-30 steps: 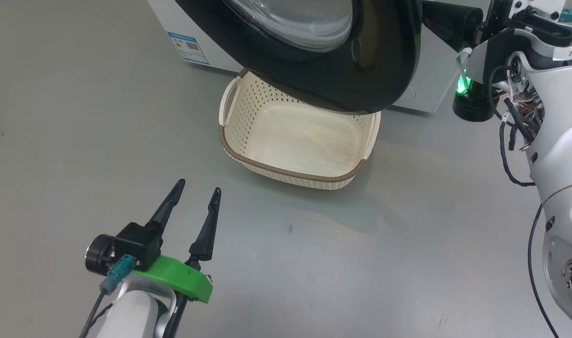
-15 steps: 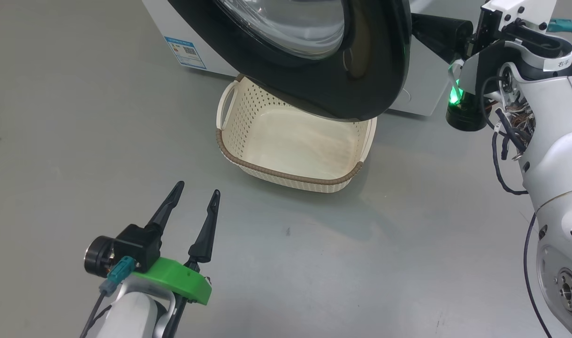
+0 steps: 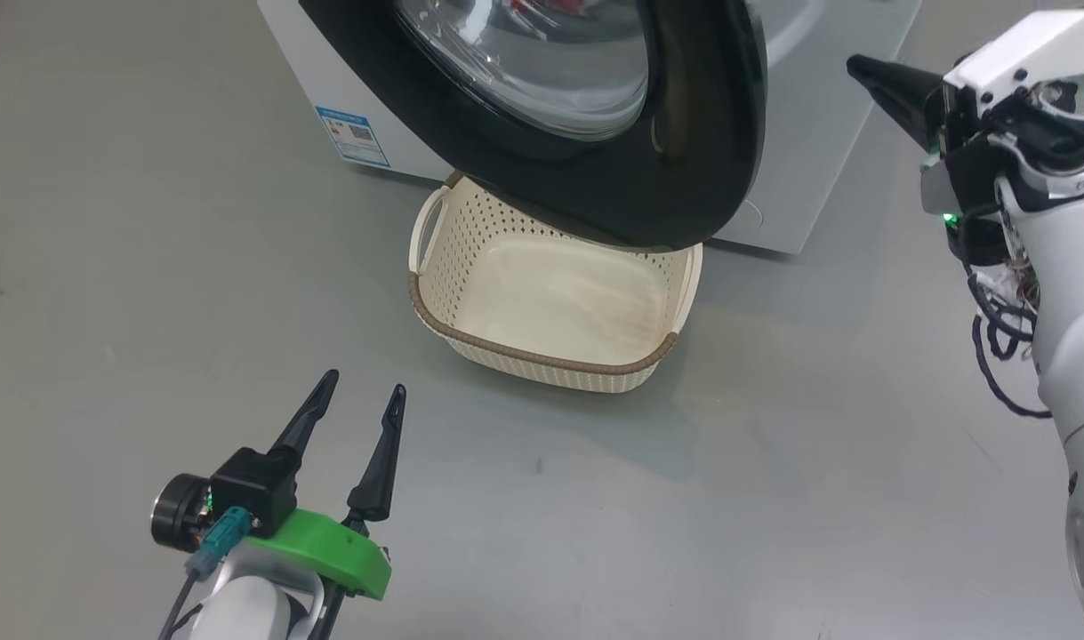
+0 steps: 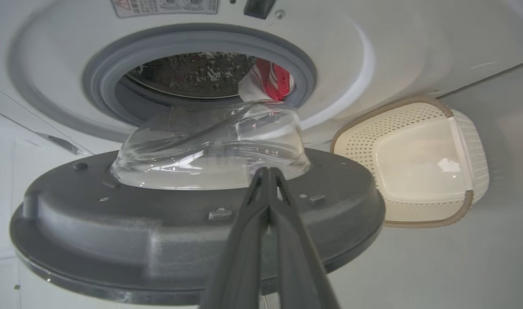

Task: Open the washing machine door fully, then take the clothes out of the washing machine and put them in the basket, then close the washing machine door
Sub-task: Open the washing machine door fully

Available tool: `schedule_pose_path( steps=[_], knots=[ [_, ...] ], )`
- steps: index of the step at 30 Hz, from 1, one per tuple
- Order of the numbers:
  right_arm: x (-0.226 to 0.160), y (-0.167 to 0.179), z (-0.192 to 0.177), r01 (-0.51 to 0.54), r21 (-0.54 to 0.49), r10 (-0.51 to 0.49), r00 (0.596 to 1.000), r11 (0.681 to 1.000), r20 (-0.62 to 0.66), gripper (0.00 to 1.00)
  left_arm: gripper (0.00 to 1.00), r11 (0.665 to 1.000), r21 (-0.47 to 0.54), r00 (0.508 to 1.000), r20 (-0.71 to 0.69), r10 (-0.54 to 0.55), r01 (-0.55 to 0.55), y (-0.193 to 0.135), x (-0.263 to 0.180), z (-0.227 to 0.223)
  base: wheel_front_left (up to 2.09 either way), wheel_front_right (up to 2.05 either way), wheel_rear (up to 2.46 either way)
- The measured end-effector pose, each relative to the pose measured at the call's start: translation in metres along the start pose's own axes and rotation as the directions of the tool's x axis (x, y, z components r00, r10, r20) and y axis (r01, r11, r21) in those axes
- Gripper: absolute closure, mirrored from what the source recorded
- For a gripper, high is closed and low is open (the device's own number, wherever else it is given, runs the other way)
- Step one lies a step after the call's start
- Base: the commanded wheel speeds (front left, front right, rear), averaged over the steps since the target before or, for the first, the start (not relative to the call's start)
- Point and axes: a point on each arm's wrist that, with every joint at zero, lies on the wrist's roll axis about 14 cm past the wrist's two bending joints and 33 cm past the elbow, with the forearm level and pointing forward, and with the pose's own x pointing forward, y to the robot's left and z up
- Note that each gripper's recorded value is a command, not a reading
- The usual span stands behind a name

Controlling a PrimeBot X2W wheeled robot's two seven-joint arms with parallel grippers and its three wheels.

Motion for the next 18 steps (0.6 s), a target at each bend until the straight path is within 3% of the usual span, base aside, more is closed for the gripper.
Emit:
schedule_pose_path(
  steps=[5,9,18],
  knots=[
    [-0.014,-0.016,-0.011,0.038,-0.227,-0.033,0.999,0.973,0.024,1.00,0.00,1.000,-0.002,1.000,0.009,0.005,-0.005,0.001,-0.007,0.002,0.00,0.00,0.00],
    [-0.031,-0.024,-0.008,0.080,-0.331,-0.049,0.994,0.940,0.103,1.00,0.00,1.000,-0.010,1.000,0.016,0.019,-0.019,0.004,-0.013,0.003,0.00,0.00,0.00],
    [-0.073,-0.027,-0.009,0.160,-0.552,0.001,0.960,0.818,0.279,1.00,0.00,1.000,-0.010,0.999,0.038,0.012,-0.012,0.002,-0.023,0.007,0.00,0.00,0.00]
  ],
)
